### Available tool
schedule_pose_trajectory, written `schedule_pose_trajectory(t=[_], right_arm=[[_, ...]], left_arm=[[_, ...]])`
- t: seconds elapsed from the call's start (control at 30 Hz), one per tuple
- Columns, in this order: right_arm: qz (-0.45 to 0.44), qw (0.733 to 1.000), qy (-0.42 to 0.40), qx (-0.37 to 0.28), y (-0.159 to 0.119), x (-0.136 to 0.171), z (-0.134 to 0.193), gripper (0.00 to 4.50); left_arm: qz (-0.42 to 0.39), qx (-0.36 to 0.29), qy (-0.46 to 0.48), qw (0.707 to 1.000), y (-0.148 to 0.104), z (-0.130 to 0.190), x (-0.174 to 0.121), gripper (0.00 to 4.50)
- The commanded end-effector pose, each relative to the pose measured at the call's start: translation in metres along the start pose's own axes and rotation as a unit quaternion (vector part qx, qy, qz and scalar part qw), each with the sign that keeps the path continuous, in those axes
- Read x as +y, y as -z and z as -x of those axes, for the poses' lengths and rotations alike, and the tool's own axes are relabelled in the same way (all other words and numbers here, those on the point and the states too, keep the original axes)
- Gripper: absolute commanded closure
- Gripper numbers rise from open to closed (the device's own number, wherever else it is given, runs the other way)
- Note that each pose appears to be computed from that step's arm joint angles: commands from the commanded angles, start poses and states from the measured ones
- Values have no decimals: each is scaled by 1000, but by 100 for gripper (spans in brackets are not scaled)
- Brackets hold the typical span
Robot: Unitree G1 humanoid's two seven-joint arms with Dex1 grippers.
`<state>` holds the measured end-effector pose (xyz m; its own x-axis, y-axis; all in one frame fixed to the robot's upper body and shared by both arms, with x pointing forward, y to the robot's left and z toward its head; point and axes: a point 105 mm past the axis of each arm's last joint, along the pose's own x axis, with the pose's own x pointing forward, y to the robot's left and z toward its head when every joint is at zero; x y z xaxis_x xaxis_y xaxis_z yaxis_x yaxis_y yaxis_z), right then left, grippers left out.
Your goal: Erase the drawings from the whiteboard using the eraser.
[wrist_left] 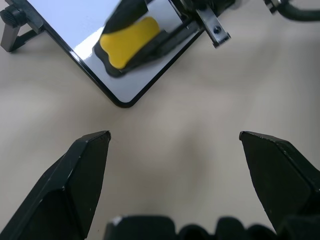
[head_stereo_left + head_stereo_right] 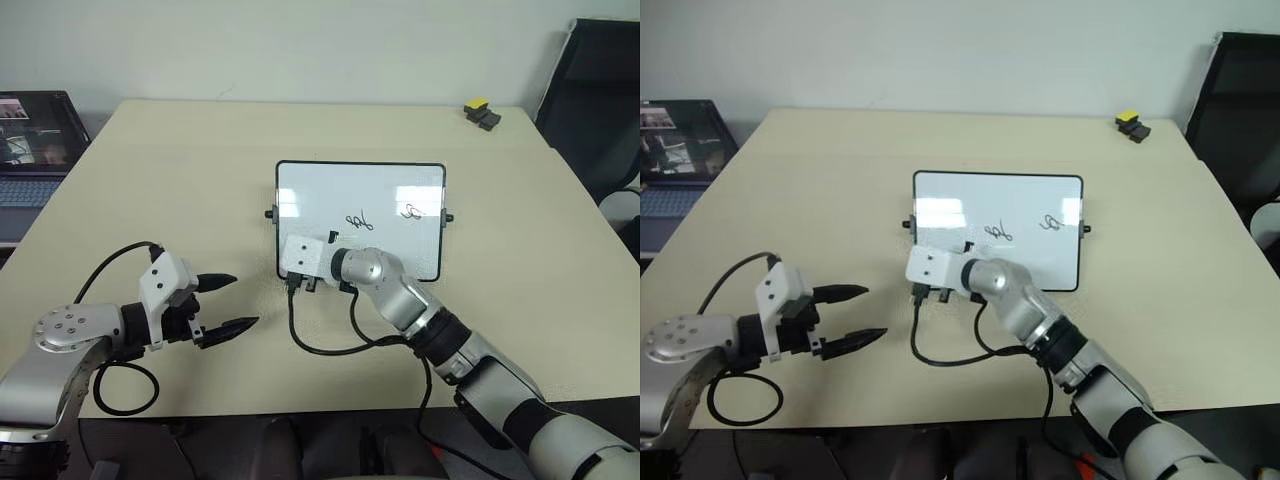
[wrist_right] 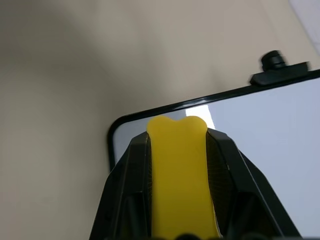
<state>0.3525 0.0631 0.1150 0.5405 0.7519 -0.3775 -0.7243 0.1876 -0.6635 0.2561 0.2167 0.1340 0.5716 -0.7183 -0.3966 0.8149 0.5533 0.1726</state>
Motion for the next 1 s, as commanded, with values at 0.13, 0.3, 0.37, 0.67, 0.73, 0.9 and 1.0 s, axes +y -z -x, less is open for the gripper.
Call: schedule_pose_trajectory(t=[0.13,0.3,0.37,0.67,0.73,0.9,1.0], right_arm=[[-38,999,16,-20,-14,-14,11,336],[-60,993,19,-98,-67,-34,34,336],[-53,992,37,-105,-73,-44,39,336],[-21,997,68,-27,-21,-35,9,336],[-18,998,59,-7,-6,-26,5,336],[-34,999,16,23,19,-1,3,336],[-41,999,-7,34,29,12,3,336]], left_arm=[[-22,-5,2,1000,-9,2,0,0],[-22,-5,1,1000,-9,3,0,0],[-21,-5,1,1000,-9,3,0,0],[-19,-4,4,1000,-8,2,-1,0],[-19,-4,5,1000,-8,2,-1,0],[-19,-4,6,1000,-9,2,-1,0],[-19,-7,7,1000,-10,1,-2,0]])
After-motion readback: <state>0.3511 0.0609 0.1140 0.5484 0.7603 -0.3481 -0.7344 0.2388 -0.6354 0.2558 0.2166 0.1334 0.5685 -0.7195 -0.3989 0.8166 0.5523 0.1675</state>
